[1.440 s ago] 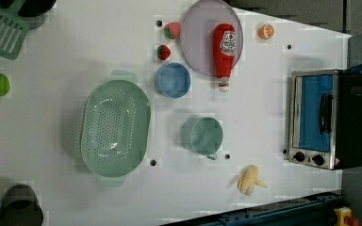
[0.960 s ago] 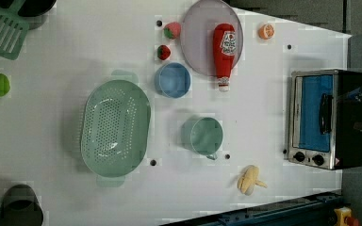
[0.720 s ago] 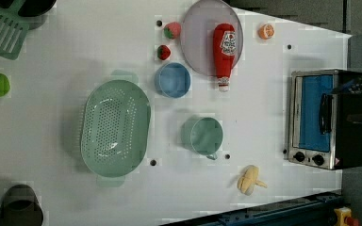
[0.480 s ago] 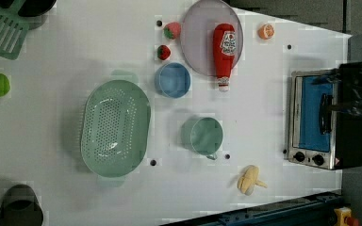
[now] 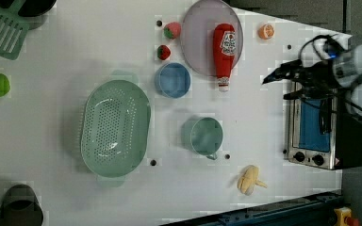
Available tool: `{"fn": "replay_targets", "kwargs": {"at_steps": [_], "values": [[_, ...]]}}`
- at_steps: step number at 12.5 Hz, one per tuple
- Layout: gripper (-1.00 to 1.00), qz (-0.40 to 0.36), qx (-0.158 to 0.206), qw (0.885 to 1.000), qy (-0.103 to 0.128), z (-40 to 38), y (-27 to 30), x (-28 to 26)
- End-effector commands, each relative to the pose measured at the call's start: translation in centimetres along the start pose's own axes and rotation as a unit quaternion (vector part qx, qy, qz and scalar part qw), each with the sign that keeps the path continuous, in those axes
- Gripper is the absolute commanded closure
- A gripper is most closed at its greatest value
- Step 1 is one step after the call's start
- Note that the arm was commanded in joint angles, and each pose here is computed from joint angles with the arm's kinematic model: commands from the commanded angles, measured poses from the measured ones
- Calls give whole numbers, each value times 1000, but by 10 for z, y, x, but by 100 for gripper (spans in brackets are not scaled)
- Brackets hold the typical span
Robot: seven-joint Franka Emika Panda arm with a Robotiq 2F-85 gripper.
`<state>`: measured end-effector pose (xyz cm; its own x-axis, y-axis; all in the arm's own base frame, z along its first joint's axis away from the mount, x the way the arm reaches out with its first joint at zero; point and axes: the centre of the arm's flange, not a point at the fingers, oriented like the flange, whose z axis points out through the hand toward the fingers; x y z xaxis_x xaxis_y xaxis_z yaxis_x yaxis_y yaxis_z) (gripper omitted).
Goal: Pick ketchup from plate and place it on table.
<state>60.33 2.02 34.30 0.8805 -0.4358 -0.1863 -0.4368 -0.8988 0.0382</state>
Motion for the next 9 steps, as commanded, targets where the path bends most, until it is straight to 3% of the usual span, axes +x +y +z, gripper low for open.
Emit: {"fn": "replay_targets", "kwargs": {"at_steps": [1,5,9], "values": [[-100,-140,13,988,60,-5,-20,19],[-100,-178,-2,982,66,54,-39,44],[-100,-200,4,975,92,100,-65,66]]}}
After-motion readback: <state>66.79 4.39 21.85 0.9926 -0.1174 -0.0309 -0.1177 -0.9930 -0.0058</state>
